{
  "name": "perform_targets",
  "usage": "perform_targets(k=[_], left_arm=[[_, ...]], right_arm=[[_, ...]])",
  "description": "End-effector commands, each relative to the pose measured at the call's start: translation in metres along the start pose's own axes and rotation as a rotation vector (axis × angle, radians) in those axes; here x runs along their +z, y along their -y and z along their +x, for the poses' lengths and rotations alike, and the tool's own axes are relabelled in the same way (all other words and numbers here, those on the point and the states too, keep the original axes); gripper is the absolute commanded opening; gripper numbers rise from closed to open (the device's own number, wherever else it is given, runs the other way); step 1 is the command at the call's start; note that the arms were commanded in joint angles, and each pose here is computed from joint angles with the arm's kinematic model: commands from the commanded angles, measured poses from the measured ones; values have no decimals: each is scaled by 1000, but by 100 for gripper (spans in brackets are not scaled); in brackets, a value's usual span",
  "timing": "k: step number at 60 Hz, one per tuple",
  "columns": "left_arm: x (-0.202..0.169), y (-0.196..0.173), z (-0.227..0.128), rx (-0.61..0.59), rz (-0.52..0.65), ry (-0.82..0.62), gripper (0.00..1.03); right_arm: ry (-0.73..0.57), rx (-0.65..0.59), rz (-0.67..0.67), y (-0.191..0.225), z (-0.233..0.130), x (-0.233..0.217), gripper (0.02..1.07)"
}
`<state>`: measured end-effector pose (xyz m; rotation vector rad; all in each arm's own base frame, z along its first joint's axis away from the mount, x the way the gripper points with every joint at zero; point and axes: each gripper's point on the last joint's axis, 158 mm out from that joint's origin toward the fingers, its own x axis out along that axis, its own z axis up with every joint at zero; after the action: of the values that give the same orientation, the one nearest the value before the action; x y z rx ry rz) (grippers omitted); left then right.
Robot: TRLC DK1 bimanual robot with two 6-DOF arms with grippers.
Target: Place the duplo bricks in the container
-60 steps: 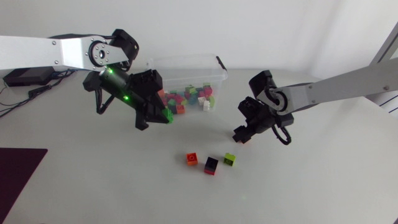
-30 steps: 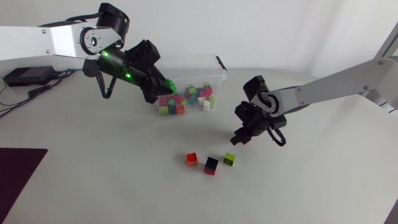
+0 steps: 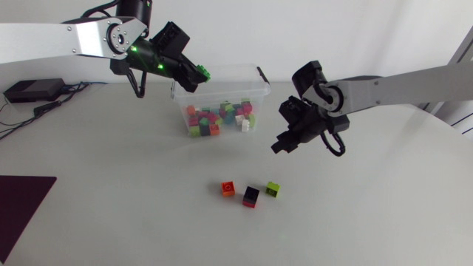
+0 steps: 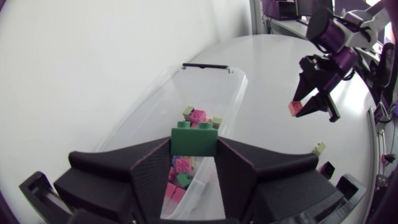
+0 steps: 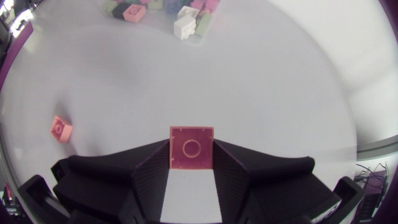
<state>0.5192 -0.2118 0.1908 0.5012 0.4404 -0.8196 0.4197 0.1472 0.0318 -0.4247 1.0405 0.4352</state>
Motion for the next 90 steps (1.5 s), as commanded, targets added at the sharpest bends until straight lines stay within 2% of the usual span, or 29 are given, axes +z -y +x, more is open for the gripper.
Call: perform_targets(k=[1, 21, 34, 37, 40, 42, 43, 45, 54, 67, 90], left_arm=[[0, -16, 12, 25, -39, 2, 41], [10, -38, 27, 112, -95, 35, 43], [3, -52, 41, 164, -129, 6, 47], [0, -49, 46, 145, -139, -23, 52], [1, -51, 46, 144, -153, -35, 68], [2, -53, 45, 150, -158, -38, 81], [3, -53, 45, 151, -160, -38, 92], [5, -53, 44, 152, -165, -35, 100], [15, -56, 28, 171, -185, -25, 100], [18, -38, -3, 161, -171, -36, 100], [-7, 20, -47, 91, -20, -110, 100]], right_arm=[[41, 6, 6, -6, -19, 18, 31], [88, 20, -14, -20, -43, 45, 31], [99, 27, -19, -25, -51, 48, 31], [104, 26, -19, -24, -54, 49, 31], [110, 25, -20, -25, -57, 50, 31], [116, 25, -20, -25, -61, 52, 31], [121, 25, -21, -25, -63, 54, 31], [127, 27, -22, -26, -66, 56, 31], [177, 25, -17, -28, -84, 74, 31], [245, 23, -22, -31, -103, 104, 31], [343, 14, -15, -26, -114, 159, 31]])
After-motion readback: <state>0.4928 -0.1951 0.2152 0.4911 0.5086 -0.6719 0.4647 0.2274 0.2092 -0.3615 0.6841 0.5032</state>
